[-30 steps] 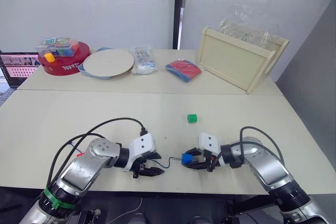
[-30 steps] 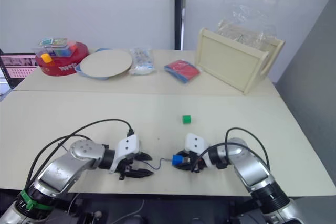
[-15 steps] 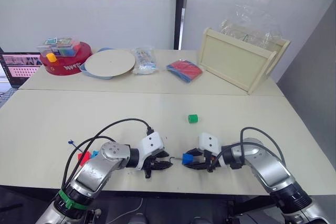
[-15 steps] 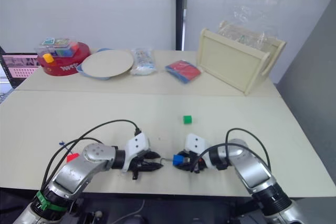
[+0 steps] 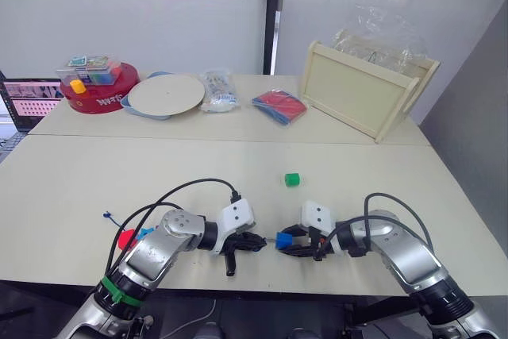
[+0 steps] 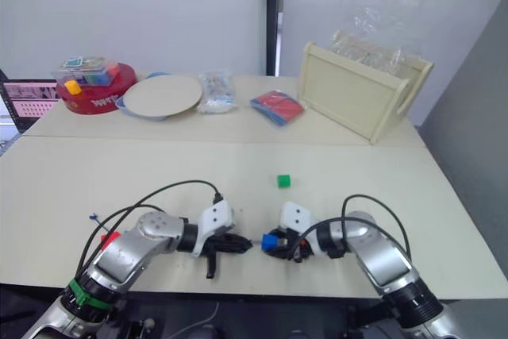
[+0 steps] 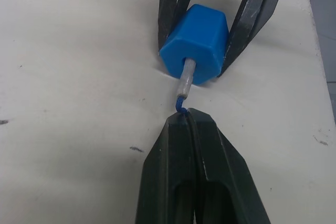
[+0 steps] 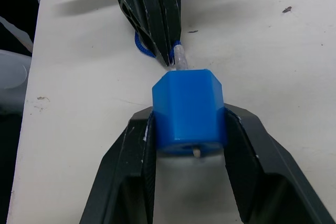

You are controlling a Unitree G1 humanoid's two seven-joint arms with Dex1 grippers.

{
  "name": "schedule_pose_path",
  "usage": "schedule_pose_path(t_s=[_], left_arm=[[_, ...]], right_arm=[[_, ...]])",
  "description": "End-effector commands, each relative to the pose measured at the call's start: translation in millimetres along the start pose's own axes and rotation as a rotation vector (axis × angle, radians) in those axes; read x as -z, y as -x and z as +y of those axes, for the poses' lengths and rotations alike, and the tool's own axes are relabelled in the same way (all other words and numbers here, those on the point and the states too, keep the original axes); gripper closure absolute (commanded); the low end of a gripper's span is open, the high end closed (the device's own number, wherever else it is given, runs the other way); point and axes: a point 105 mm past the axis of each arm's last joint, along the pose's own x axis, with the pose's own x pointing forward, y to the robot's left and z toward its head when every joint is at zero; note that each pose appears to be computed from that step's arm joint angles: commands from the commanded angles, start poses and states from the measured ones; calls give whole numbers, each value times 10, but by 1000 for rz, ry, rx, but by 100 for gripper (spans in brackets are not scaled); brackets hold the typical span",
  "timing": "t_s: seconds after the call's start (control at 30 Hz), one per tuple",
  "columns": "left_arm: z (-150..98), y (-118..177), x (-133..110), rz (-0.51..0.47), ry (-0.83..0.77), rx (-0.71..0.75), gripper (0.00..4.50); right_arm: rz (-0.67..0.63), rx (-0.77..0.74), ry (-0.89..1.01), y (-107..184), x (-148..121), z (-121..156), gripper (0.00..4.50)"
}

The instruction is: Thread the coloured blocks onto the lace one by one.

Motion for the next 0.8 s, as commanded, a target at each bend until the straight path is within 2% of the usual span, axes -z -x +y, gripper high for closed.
schedule_pose_path(t_s=[0.03,0.37,0.67,0.8], left_arm=[[-27,-70,-84,-9,-55,37,450],[-21,-200,-180,-12,-99,78,450],[54,-173,-186,6,-138,43,450],[75,-8,-172,37,-165,37,332]], right_arm=[[26,25,-21,34,62,-12,321],[19,35,-21,13,35,-21,321],[21,38,-34,3,54,-7,321],[16,52,-61,18,56,-18,321]])
